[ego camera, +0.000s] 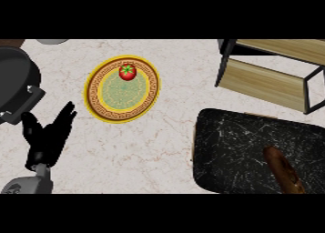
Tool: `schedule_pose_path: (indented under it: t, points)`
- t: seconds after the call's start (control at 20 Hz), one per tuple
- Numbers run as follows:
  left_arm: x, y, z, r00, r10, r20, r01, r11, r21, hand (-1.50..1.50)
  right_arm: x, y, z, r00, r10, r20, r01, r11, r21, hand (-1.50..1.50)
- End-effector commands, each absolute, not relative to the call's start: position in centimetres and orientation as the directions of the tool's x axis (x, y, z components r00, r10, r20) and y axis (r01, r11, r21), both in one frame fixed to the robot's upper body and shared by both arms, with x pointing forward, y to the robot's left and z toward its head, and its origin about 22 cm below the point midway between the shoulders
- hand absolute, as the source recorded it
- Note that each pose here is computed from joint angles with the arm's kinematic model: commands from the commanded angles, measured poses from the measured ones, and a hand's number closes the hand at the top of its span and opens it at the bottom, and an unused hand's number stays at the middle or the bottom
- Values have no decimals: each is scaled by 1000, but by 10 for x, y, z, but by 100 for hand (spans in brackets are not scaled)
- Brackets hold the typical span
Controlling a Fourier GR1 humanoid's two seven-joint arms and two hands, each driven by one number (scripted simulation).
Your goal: Pick the croissant from the tray and place it in the tiered shelf
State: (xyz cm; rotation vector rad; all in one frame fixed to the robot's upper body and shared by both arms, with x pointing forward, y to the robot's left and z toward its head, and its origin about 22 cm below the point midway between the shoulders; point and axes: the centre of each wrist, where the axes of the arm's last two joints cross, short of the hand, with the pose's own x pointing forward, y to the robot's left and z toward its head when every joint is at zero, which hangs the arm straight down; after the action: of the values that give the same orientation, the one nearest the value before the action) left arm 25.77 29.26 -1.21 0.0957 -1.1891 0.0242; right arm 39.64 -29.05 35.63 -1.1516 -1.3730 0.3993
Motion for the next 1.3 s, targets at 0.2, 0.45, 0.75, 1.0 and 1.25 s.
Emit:
schedule_pose_path:
  t: [0.2, 0.45, 0.75, 1.0, 1.25]
  points:
    - [238, 286, -24, 438, -13, 899, -59, 997, 43, 0, 420, -307, 334, 217, 798, 562, 417, 444, -793, 150]
    - [249, 284, -40, 432, -16, 902, -61, 997, 47, 0, 428, -319, 340, 181, 819, 544, 395, 446, -803, 150]
    - [251, 286, -27, 420, -2, 907, -75, 997, 37, 0, 430, -333, 334, 233, 848, 477, 343, 387, -856, 150]
    - [250, 297, -25, 424, -8, 905, -64, 997, 39, 0, 434, -318, 340, 193, 695, 693, 488, 544, -682, -150]
    - [257, 290, -18, 448, -10, 894, -75, 996, 48, 0, 430, -312, 351, 105, 587, 803, 537, 646, -542, -150]
